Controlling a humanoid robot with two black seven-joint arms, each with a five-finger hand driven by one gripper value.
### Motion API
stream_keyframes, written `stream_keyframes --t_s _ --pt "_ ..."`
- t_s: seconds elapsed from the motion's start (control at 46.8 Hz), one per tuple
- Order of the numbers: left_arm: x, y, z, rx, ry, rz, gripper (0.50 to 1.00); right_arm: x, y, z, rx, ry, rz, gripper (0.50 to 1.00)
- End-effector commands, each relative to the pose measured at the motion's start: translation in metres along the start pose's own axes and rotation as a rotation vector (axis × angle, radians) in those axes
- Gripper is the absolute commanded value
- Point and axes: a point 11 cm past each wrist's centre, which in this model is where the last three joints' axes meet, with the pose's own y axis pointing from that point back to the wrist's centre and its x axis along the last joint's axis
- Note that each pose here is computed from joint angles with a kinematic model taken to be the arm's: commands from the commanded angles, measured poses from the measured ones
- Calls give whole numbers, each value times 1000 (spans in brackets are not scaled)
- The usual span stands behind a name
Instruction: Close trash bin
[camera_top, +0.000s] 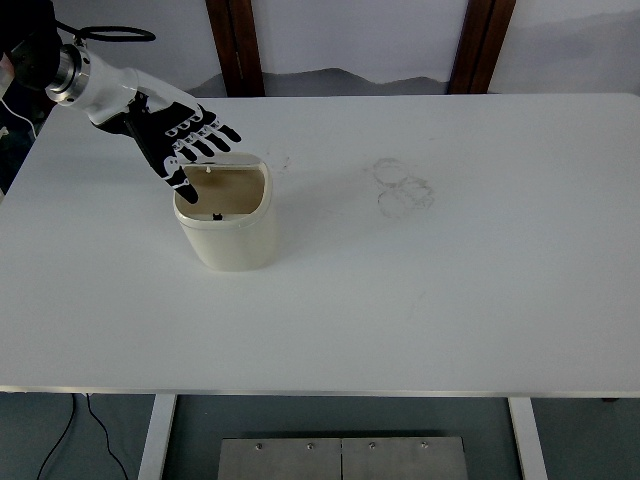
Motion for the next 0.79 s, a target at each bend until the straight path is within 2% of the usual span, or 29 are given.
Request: stream_keyframes --t_s 0.0,0.299,0.769 --pt "-2 -4 4 0 -11 -9 1000 0 0 0 1 -1 0 995" --pt "-10 -8 9 2 -29 -34 1000 0 0 0 1 -1 0 995" --pt "-21 -6 -1 40 -37 -65 1000 1 0 -5 8 2 2 995"
